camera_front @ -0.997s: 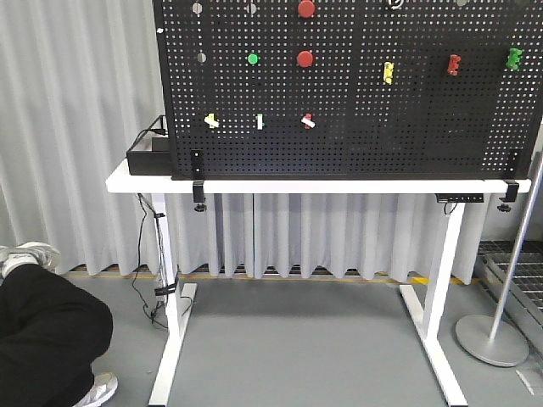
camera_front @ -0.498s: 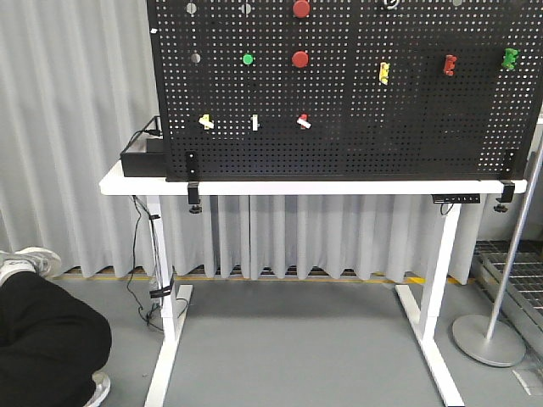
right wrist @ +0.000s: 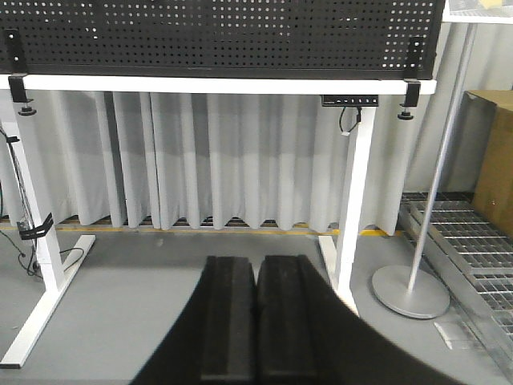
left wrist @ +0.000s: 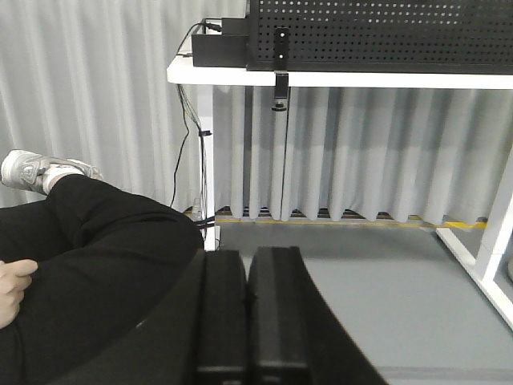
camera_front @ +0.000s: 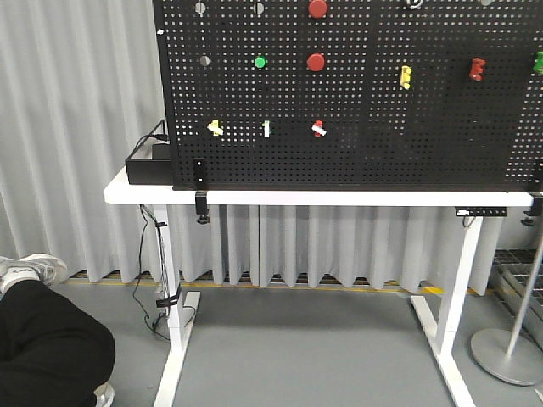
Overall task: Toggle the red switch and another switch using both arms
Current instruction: 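Drive the base forward toward the black pegboard with the switches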
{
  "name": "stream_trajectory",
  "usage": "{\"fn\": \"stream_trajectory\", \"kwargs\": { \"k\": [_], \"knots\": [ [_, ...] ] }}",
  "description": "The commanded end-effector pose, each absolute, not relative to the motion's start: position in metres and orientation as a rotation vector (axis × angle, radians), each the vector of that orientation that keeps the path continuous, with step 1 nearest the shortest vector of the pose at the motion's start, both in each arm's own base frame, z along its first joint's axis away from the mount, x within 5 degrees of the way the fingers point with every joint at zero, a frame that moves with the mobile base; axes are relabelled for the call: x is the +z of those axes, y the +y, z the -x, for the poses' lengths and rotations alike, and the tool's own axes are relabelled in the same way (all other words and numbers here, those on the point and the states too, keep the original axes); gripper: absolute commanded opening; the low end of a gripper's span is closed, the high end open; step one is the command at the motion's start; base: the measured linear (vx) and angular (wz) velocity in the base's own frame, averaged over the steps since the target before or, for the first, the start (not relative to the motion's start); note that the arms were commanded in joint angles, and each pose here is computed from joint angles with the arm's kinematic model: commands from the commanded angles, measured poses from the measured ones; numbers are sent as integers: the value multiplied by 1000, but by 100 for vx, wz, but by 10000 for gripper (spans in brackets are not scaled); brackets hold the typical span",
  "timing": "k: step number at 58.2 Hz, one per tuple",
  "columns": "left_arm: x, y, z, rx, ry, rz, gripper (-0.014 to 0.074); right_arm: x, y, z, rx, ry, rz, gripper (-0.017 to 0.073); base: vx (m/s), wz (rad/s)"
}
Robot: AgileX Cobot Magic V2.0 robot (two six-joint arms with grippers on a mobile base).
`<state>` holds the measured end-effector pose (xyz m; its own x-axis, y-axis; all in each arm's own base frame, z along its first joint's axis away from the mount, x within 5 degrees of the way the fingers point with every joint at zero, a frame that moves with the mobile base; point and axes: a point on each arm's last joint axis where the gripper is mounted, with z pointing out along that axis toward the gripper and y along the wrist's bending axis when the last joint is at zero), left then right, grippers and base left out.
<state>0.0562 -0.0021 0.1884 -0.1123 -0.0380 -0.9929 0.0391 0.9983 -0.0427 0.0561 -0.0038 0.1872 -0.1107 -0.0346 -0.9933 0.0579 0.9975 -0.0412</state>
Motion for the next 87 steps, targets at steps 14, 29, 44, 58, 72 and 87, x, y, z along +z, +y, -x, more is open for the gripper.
{"fn": "stream_trajectory", "kwargs": {
  "k": [14,29,44,58,72,87],
  "knots": [
    [191,-2,-56,-81,1598,8,2,193,-4,-56,-84,1591,-15,-6,15,-6],
    [191,-2,-56,-81,1598,8,2,193,-4,-56,-84,1591,-15,-6,22,-8],
    [191,-2,-56,-81,1598,8,2,193,-4,-56,-84,1595,-15,-6,27,3],
    [191,-2,-56,-81,1598,8,2,193,-4,-56,-84,1594,-15,-6,33,5],
    [191,-2,-56,-81,1598,8,2,193,-4,-56,-84,1594,-15,-6,35,1],
    [191,-2,-56,-81,1598,8,2,193,-4,-56,-84,1594,-15,-6,32,-1]
  ]
}}
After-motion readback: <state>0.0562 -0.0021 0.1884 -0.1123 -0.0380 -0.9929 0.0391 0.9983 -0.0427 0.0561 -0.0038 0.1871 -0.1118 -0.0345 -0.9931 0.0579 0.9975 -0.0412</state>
